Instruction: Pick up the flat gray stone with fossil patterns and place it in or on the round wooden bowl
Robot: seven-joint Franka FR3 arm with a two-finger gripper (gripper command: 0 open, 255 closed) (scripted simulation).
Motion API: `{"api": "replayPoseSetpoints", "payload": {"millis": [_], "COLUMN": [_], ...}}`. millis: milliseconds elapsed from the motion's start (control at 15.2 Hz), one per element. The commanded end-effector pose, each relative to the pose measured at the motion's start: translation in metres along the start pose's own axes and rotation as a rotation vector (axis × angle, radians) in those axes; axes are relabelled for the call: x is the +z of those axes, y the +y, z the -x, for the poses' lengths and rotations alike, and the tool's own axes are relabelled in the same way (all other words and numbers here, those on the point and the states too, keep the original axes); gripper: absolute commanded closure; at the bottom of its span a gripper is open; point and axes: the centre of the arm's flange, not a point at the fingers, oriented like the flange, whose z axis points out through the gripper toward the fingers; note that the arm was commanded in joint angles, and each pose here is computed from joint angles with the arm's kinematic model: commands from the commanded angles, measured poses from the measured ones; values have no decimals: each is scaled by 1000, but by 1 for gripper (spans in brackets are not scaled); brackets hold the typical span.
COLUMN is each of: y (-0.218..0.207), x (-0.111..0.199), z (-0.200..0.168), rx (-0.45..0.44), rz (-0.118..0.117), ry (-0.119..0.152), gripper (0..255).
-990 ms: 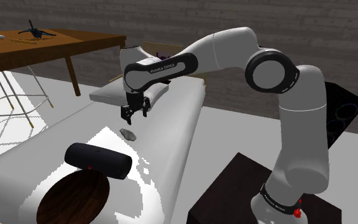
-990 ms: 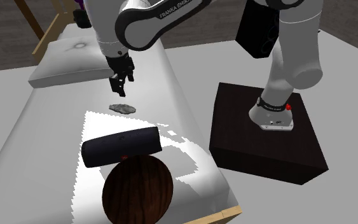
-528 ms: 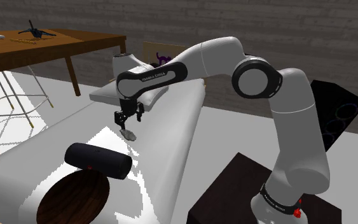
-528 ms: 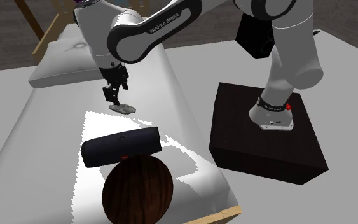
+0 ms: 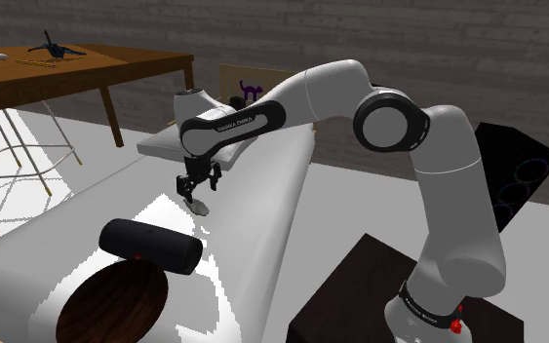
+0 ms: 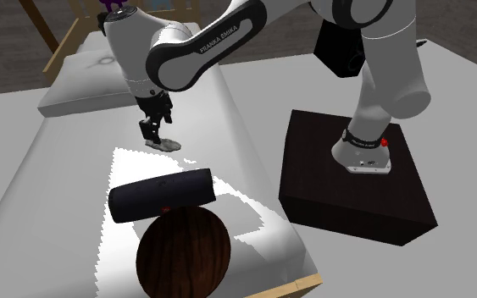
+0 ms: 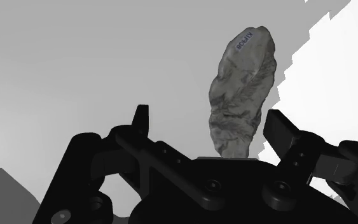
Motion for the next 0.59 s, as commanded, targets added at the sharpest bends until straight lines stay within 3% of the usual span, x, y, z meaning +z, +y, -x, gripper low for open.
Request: {"api": "replayPoseSetpoints", "payload": {"millis": [0,66,132,528], "y": [0,0,0,0], "x": [0,0,0,0], "z": [0,0,0,0], "rx": [0,0,0,0], "rz": [0,0,0,0], "ry": [0,0,0,0], "gripper": [0,0,255,255]}}
